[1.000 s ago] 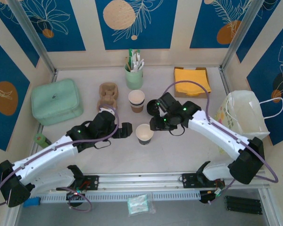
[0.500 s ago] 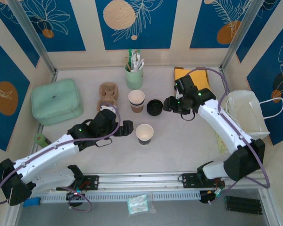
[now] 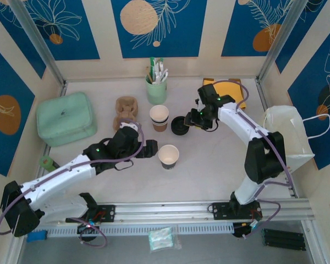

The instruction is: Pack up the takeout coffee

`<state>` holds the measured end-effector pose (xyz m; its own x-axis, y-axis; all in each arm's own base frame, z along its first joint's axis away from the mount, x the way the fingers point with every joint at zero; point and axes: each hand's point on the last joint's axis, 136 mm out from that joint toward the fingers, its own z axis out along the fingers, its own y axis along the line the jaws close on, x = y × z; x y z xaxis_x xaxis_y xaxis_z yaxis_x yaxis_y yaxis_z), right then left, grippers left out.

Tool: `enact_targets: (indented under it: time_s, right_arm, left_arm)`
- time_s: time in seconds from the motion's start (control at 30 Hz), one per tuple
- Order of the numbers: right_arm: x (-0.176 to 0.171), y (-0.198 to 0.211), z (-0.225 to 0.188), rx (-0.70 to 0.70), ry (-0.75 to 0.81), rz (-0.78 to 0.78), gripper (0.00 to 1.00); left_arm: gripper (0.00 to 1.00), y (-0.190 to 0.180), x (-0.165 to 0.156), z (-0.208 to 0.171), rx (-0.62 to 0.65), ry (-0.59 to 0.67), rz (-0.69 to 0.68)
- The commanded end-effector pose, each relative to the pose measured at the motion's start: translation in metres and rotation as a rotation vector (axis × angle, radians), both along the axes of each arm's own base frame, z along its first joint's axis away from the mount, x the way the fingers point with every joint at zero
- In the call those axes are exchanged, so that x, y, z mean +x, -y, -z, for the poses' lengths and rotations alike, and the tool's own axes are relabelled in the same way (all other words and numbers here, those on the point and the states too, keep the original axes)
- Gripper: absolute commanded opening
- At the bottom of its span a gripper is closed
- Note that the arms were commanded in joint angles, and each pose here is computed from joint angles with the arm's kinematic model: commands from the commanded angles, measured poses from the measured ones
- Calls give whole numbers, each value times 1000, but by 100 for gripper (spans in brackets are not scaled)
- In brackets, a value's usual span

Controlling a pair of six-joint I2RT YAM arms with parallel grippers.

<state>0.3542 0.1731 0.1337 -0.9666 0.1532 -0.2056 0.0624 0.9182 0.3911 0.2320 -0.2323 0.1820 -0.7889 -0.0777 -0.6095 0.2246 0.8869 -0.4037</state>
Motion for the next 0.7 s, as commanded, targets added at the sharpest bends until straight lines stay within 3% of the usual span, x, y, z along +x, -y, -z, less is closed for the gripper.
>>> enact_targets:
  time_s: [0.0,0.67]
  right_arm:
    - [13,-5,-5,25,8,5,46]
    - [45,-2,41,-24,-85,26,33]
  left_arm:
    - [99,10,5,-14,-20,39,17]
    - [99,19,10,-9,-31,23,19]
